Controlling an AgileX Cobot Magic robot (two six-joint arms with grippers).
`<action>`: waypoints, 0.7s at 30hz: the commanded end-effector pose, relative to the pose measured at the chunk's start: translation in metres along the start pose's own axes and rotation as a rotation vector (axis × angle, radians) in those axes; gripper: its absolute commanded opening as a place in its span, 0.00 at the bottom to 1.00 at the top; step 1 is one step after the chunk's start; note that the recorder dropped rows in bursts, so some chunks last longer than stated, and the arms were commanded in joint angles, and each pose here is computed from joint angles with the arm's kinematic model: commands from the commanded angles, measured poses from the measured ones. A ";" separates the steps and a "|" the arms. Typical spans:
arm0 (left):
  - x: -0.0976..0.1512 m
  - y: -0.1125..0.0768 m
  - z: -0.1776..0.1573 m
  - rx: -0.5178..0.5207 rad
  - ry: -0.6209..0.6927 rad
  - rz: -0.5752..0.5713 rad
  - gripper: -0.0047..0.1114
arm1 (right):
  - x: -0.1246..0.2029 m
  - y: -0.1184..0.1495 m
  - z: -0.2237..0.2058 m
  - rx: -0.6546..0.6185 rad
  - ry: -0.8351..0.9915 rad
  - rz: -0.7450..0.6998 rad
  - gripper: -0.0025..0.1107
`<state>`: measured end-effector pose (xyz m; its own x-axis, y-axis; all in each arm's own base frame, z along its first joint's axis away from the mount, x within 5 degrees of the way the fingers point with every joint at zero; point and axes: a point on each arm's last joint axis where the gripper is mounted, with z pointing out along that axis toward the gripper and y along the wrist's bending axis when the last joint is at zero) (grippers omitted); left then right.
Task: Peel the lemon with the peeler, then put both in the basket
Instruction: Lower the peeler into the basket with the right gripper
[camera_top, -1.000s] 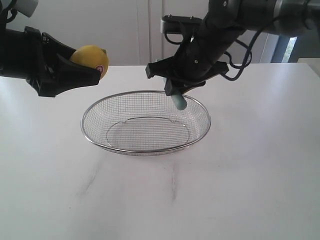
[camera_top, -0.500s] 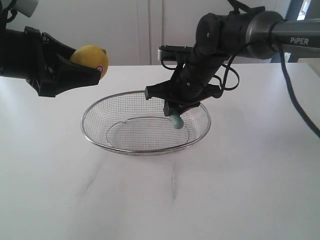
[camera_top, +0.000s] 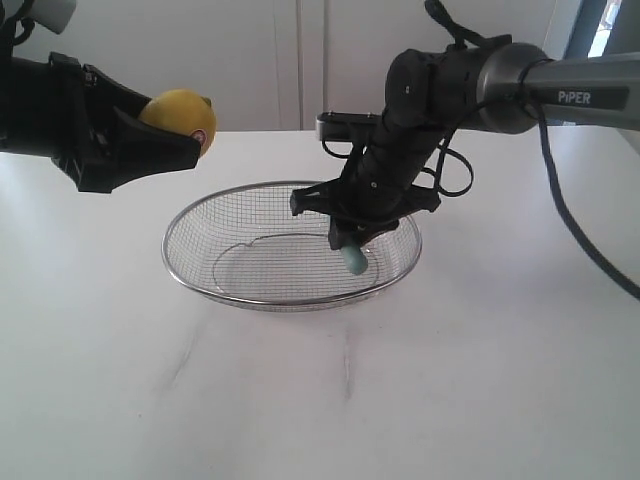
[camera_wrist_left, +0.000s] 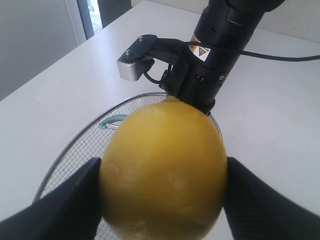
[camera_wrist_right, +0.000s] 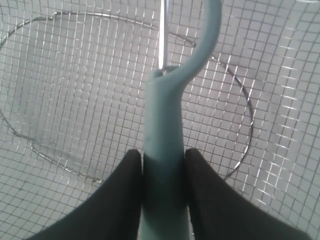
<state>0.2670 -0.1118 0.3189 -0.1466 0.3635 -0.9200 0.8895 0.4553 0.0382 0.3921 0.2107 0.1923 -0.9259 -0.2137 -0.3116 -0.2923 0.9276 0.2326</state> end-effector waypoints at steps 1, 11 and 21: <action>-0.004 -0.001 -0.002 0.002 -0.029 -0.015 0.04 | -0.001 -0.004 -0.001 0.003 0.003 0.014 0.02; -0.004 -0.001 -0.002 0.002 -0.029 -0.015 0.04 | 0.000 -0.005 0.000 0.005 0.023 0.027 0.02; -0.004 -0.001 -0.002 0.002 -0.029 -0.015 0.04 | 0.004 -0.008 0.014 0.013 0.063 0.044 0.02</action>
<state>0.2673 -0.1117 0.3188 -0.1468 0.3638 -0.9198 0.8879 0.4583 0.0396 0.3908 0.2106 0.1767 -0.9480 -0.2082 -0.2406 -0.2642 0.9365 0.2305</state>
